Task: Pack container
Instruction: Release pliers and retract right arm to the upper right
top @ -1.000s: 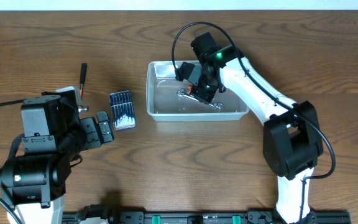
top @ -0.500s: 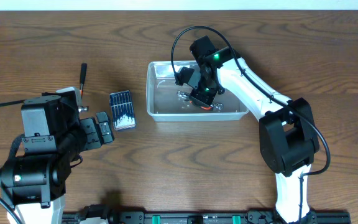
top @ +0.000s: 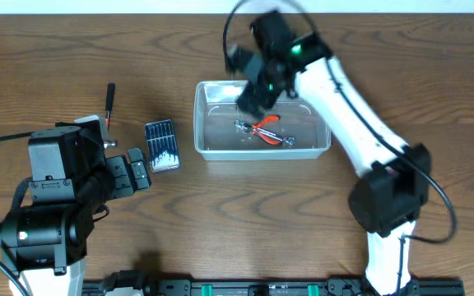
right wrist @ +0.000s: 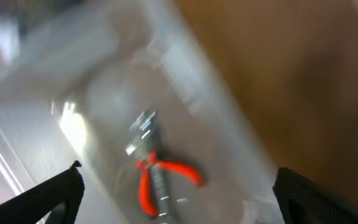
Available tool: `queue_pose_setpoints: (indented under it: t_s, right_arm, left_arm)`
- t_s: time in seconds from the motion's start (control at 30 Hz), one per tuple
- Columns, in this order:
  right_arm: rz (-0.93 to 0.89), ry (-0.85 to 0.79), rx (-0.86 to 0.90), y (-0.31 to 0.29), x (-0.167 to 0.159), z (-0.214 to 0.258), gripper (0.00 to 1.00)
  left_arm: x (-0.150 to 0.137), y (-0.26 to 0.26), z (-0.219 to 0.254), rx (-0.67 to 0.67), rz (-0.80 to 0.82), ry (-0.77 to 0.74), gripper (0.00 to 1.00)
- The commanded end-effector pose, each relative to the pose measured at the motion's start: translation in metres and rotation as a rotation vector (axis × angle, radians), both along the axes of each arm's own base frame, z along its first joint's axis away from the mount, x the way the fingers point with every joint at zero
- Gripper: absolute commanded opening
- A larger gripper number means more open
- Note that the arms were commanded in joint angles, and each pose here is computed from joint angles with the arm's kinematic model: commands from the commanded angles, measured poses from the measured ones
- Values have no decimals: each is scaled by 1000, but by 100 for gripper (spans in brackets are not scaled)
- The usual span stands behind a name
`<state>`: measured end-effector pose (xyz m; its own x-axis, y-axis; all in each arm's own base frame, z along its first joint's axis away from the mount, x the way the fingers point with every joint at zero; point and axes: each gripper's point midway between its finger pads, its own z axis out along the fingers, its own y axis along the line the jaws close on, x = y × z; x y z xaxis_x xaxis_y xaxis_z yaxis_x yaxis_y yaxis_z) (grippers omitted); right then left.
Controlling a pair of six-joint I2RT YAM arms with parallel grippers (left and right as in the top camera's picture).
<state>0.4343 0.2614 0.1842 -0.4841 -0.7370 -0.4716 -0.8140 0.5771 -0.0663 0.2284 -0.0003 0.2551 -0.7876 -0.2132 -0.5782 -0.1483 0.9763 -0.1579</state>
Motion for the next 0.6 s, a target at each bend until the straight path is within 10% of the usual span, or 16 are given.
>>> queue_pose_setpoints:
  t_s: [0.0,0.2,0.57]
  right_arm:
    - [-323,-189,134,-54,19,116,99]
    - [-754,-164,338,-169,9,180,99]
    - [-1152,98,233,-309,-30,124,99]
  left_arm:
    - [5,2,28,13,5,-62,99]
    - [21,15,69,44,77,-25,98]
    - [80,21,6,23,156,298,98]
